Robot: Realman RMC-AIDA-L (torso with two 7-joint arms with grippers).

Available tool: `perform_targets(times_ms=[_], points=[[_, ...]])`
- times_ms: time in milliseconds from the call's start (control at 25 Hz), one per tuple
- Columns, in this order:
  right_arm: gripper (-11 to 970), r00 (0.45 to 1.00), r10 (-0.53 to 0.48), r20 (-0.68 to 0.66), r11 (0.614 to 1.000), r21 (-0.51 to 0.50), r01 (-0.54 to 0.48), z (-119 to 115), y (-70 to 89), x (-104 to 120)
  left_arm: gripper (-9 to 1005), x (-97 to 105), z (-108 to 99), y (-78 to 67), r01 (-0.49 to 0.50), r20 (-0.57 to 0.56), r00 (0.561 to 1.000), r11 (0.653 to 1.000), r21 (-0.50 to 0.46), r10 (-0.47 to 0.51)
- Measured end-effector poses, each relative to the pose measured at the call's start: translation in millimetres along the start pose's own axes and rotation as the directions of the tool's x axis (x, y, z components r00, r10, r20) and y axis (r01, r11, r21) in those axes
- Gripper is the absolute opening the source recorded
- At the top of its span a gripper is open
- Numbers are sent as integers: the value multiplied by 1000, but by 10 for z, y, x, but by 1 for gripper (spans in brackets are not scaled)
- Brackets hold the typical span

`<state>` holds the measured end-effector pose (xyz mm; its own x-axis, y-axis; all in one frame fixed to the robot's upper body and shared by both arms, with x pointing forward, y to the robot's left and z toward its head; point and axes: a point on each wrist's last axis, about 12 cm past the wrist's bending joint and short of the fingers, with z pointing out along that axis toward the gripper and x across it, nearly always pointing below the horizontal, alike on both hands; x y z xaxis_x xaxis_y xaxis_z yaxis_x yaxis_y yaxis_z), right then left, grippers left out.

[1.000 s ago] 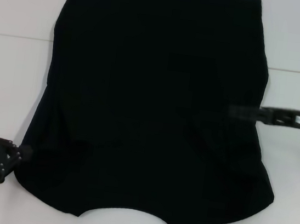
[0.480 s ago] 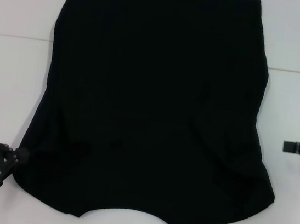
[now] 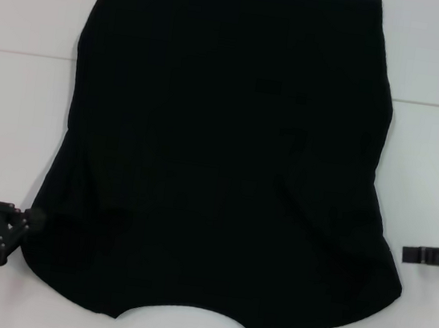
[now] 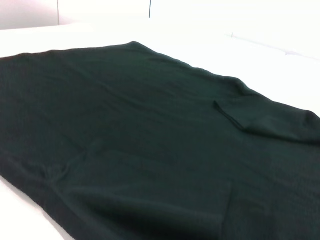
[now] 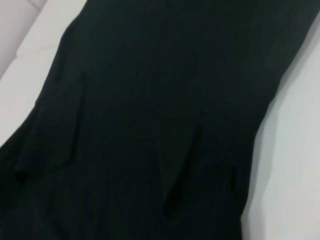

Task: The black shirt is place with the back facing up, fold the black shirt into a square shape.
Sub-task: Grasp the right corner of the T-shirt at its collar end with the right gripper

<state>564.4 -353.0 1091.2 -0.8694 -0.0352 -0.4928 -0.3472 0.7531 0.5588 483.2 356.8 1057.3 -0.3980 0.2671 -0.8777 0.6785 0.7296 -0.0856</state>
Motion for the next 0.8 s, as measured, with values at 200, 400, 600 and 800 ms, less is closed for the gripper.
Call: perform_targets(times_ms=[200,400,600,800], points=[[796,998,-3,-62,1000,-3,3,130,41,7,6,-7,4,1,2,8,1000,1000,-2,-2],[795,997,-15,-82,1000,-16,14,212,97,-23,6,-21,8,7,0,14,1000,1000,-3,0],[795,995,-23,-102,1000,-24,21,271,134,-26,6,-30,11,13,-2,15,1000,1000,-3,2],[796,993,-35,-115,999,-32,31,313,173,-39,6,-30,10,16,-2,16,1000,1000,-5,2]])
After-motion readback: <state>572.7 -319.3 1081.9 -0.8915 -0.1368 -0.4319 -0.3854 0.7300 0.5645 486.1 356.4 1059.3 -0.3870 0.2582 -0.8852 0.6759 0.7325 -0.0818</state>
